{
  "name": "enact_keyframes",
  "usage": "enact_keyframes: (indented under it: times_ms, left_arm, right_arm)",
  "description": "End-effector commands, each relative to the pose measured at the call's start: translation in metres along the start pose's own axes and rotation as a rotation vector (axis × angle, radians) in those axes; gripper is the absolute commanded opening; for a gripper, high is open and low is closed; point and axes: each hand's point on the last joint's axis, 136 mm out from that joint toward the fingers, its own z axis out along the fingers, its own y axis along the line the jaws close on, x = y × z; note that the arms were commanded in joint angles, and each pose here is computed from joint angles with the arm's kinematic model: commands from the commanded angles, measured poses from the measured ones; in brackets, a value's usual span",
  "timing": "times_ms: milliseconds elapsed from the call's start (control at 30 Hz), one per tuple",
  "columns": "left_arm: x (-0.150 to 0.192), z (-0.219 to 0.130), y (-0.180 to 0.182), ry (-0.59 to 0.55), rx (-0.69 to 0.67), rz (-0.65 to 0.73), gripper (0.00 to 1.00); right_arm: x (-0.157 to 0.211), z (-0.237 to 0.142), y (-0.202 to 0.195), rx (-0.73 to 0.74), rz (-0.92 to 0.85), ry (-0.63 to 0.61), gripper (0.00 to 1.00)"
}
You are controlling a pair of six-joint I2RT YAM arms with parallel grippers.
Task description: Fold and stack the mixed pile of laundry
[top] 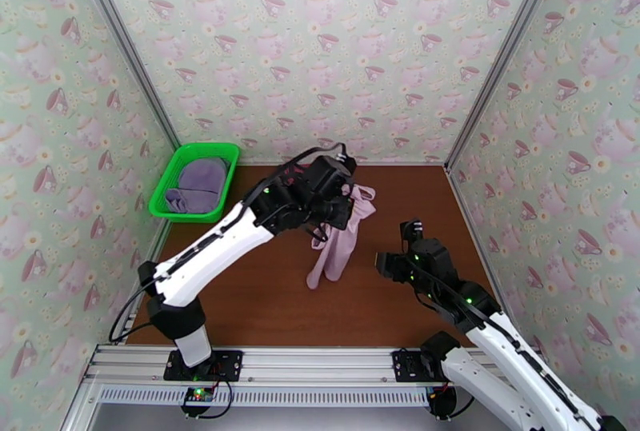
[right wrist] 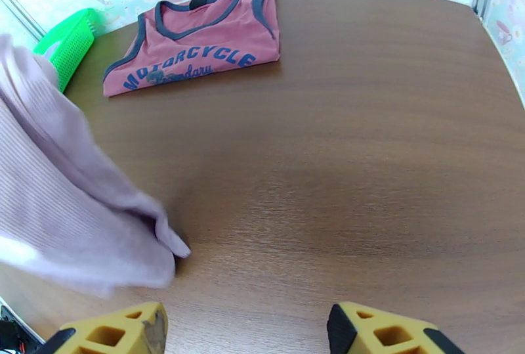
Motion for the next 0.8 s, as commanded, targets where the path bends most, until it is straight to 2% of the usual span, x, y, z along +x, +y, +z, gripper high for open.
enact_keyframes:
  times_ms: [0, 100, 167, 267, 333, 433, 633, 767]
  left_arm:
    - [-0.012, -0.038, -0.007, -0.053, 0.002, 0.226, 0.0]
    - [-0.002, -0.053, -0.013, -0.034, -0.017, 0.496, 0.0]
    - [-0.002, -0.063, -0.001, -0.028, -0.133, 0.661, 0.0]
    - [-0.004, -0.082, 0.018, -0.019, -0.262, 0.815, 0.0]
    - [-0.005, -0.097, 0.026, -0.035, -0.294, 0.872, 0.0]
    - [-0.01, -0.124, 0.032, -0.118, -0.29, 0.929, 0.0]
    - [0.003, -0.189, 0.042, -0.323, -0.204, 0.934, 0.0]
    - [0.025, -0.204, 0.056, -0.331, -0.186, 0.916, 0.0]
  right_arm:
    - [-0.007, -0.007, -0.005, 0.033, -0.028, -0.008, 0.68]
    - [-0.019, -0.015, -0.006, 0.056, -0.039, -0.034, 0.69]
    - [-0.027, -0.022, -0.008, 0.072, -0.045, -0.058, 0.68]
    - [-0.037, -0.031, -0.013, 0.103, -0.051, -0.087, 0.68]
    - [-0.043, -0.036, -0.014, 0.118, -0.061, -0.104, 0.68]
    - [-0.05, -0.041, -0.016, 0.138, -0.084, -0.118, 0.68]
    - [-0.063, -0.044, -0.019, 0.18, -0.124, -0.123, 0.68]
    - [-0.073, -0.041, -0.016, 0.184, -0.122, -0.135, 0.68]
